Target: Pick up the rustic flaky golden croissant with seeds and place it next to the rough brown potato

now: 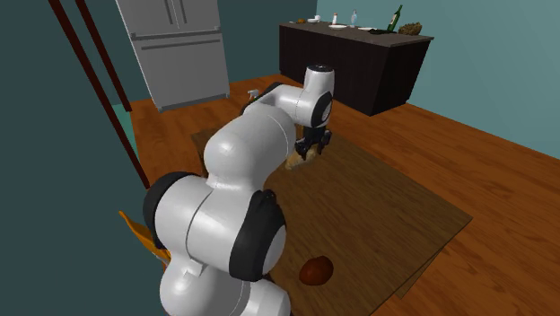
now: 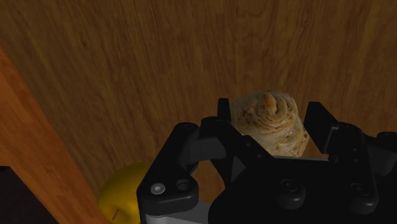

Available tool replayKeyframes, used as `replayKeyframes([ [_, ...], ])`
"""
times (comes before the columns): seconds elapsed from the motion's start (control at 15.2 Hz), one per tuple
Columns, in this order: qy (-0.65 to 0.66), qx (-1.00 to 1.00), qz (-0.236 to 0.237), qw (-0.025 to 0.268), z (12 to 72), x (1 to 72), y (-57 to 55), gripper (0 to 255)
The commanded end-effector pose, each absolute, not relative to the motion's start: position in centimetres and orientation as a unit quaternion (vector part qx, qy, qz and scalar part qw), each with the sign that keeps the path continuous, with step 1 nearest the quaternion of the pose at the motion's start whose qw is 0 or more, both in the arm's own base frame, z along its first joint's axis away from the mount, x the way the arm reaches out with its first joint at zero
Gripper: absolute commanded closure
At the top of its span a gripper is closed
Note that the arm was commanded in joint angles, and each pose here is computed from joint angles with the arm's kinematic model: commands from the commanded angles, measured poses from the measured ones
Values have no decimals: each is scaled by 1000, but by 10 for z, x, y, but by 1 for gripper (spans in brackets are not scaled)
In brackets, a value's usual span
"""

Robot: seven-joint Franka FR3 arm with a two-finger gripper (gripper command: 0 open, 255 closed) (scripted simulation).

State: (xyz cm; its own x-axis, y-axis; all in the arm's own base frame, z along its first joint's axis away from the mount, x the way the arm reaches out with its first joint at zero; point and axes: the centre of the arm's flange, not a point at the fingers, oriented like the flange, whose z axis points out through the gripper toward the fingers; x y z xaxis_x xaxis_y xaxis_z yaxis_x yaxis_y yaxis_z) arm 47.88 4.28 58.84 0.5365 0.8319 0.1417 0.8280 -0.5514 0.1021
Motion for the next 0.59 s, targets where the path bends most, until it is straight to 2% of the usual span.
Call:
replayKeyframes([
  [0.0,474,876,87,11,588,471,19,255],
  [0.53,474,876,87,11,588,436,-81,255],
])
